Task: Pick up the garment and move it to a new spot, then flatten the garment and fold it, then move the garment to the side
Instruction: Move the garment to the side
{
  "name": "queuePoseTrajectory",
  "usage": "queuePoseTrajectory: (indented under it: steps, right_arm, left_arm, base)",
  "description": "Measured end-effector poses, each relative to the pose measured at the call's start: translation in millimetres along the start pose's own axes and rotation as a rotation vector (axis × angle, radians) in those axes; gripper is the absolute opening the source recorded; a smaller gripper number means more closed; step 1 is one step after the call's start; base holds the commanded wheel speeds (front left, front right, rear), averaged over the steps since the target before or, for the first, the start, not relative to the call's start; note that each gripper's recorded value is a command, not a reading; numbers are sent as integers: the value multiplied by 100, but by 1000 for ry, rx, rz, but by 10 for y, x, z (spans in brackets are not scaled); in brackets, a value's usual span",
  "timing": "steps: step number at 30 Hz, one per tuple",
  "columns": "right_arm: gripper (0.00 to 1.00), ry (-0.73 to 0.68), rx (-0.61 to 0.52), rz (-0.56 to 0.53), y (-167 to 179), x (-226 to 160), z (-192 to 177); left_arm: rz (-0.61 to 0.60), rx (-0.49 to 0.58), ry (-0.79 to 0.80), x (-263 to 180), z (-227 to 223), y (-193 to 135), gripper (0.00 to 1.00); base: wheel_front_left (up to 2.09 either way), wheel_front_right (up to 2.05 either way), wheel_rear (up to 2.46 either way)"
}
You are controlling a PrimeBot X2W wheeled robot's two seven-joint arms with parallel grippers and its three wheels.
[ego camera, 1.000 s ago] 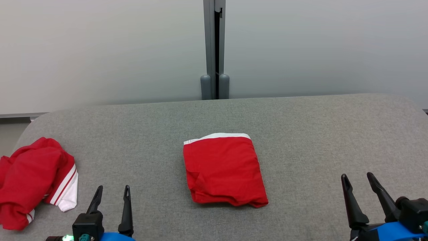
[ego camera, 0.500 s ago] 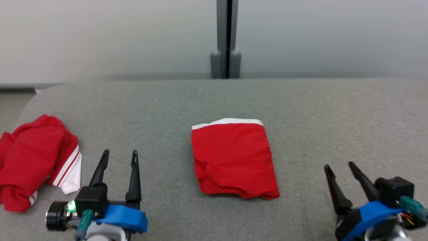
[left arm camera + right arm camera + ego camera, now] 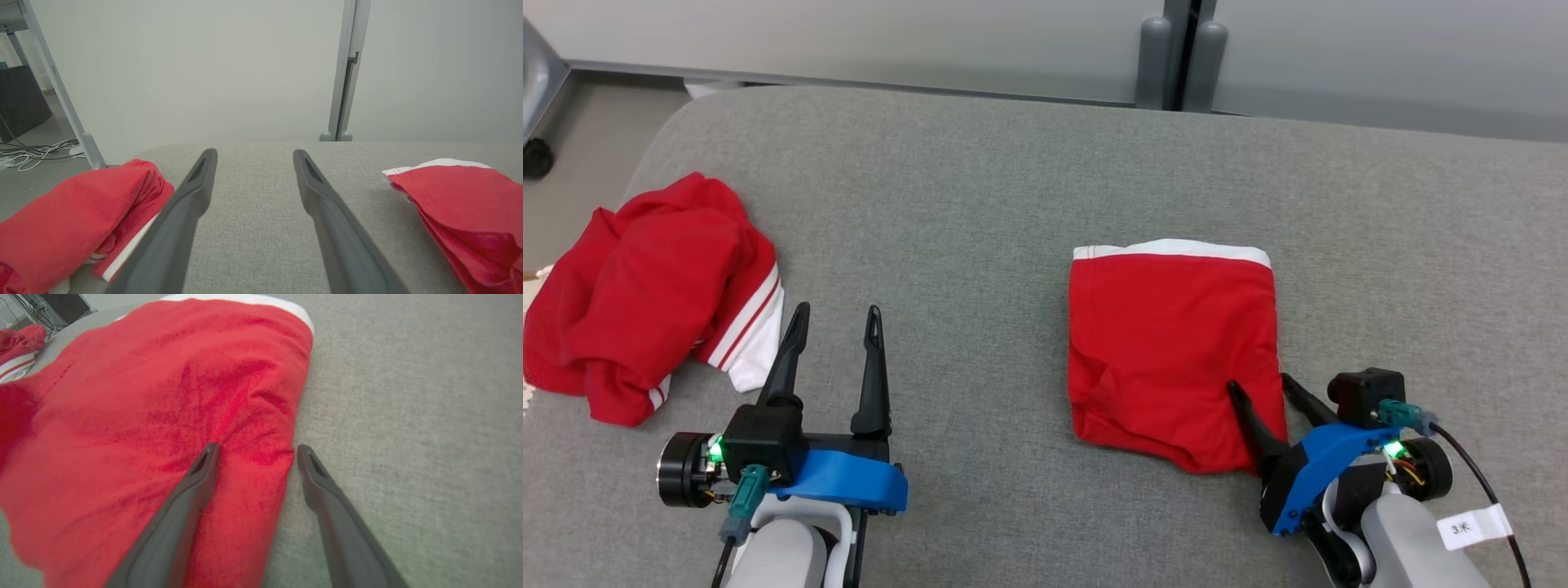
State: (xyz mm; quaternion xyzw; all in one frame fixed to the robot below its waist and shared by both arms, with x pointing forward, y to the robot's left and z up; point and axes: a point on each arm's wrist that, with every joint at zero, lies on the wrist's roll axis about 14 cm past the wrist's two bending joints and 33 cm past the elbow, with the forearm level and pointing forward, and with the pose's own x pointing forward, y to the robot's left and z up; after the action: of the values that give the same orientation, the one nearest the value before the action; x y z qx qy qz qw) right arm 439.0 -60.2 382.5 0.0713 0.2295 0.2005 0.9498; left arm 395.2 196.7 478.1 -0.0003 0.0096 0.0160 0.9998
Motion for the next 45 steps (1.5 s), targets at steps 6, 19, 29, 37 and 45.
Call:
queuePoseTrajectory:
  steps: [6,19,29,37,45]
  right_arm:
    - [0,47,14,18,68,78,-115]
    - [0,4,6,-166,-662,-481,-203]
    - [0,-5,-23,-467,-1879,-1096,-90]
    - [0,-5,-98,-666,-2820,-1234,209]
    - [2,16,-180,-744,-3244,-1193,339]
  left_arm:
    - [7,-5,7,1,-31,7,100]
    - [-197,-47,21,294,-164,-744,100]
    - [-423,-66,-6,597,-200,-1505,100]
    - [-503,-68,-32,911,-282,-1750,100]
    - [-500,-66,-4,1005,-466,-1721,100]
  base:
    - [0,0,0]
    - [0,0,0]
    - [0,0,0]
    - [0,0,0]
    - [0,0,0]
